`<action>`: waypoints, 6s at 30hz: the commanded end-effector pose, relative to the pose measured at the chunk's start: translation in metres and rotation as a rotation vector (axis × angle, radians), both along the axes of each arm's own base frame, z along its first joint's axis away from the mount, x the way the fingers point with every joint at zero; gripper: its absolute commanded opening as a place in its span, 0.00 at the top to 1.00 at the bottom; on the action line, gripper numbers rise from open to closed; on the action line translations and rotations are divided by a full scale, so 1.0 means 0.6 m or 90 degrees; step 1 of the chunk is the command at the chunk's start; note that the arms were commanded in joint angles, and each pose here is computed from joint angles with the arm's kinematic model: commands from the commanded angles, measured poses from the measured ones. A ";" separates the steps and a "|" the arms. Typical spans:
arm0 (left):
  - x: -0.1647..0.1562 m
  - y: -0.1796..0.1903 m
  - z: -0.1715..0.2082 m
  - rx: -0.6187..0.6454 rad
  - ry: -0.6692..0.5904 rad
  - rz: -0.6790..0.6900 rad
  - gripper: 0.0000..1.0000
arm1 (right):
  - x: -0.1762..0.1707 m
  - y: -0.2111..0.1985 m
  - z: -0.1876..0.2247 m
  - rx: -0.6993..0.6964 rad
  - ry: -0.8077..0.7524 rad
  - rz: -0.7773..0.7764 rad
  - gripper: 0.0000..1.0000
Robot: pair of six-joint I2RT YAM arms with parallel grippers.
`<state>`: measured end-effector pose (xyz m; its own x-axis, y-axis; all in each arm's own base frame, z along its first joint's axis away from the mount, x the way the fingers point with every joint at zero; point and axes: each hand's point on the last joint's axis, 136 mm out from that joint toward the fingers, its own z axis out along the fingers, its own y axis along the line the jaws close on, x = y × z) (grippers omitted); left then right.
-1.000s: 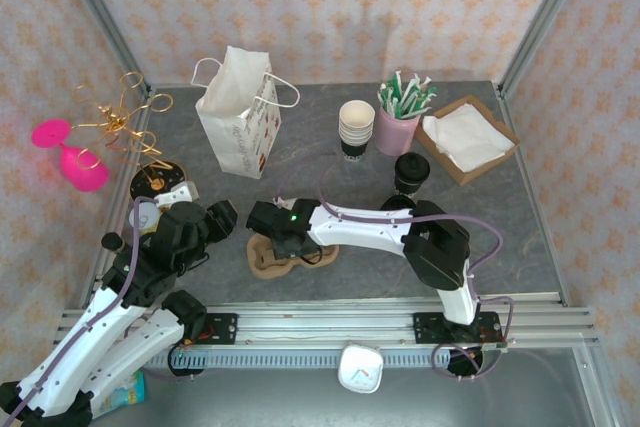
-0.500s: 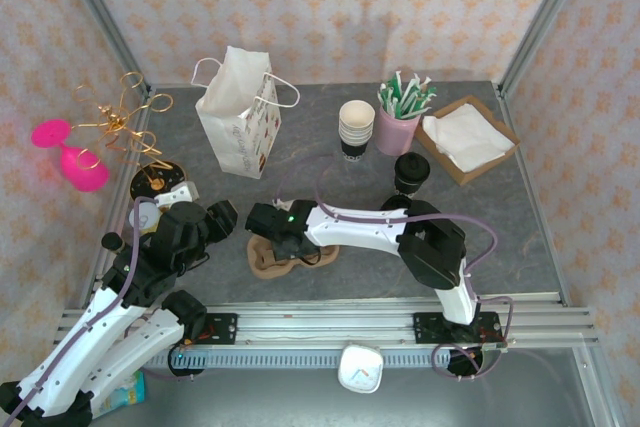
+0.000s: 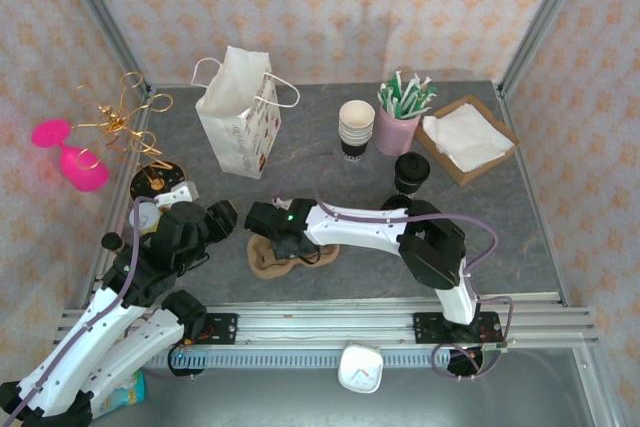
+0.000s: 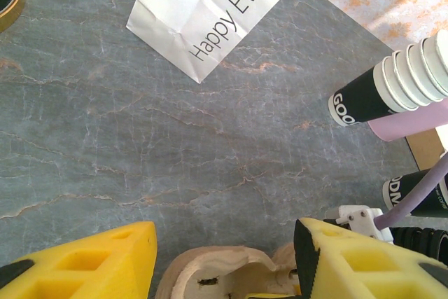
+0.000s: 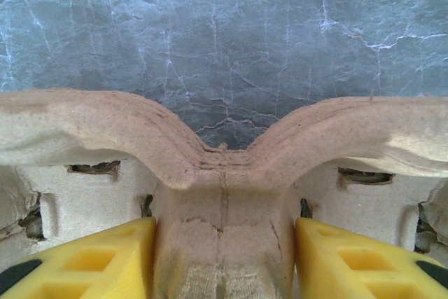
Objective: Pack the takeout coffee
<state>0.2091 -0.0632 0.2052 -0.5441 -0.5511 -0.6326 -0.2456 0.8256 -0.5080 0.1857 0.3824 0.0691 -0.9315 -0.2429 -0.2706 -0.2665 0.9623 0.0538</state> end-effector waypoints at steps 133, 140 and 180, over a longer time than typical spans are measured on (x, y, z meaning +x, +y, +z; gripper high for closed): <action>-0.022 -0.145 -0.089 -0.375 0.073 -0.137 1.00 | 0.030 -0.039 0.060 0.156 -0.002 -0.046 0.50; -0.022 -0.138 -0.093 -0.352 0.078 -0.128 1.00 | 0.032 -0.042 0.075 0.158 -0.011 -0.047 0.52; -0.044 -0.090 -0.196 -0.170 0.214 -0.070 0.41 | 0.079 -0.154 0.236 0.175 -0.138 -0.107 0.56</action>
<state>0.1797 -0.1064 0.0886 -0.7513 -0.6047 -0.2641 -0.3818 0.7249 -0.5734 0.2271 0.3025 0.1900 -0.8935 0.0083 -0.4490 -0.1403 0.9446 0.2966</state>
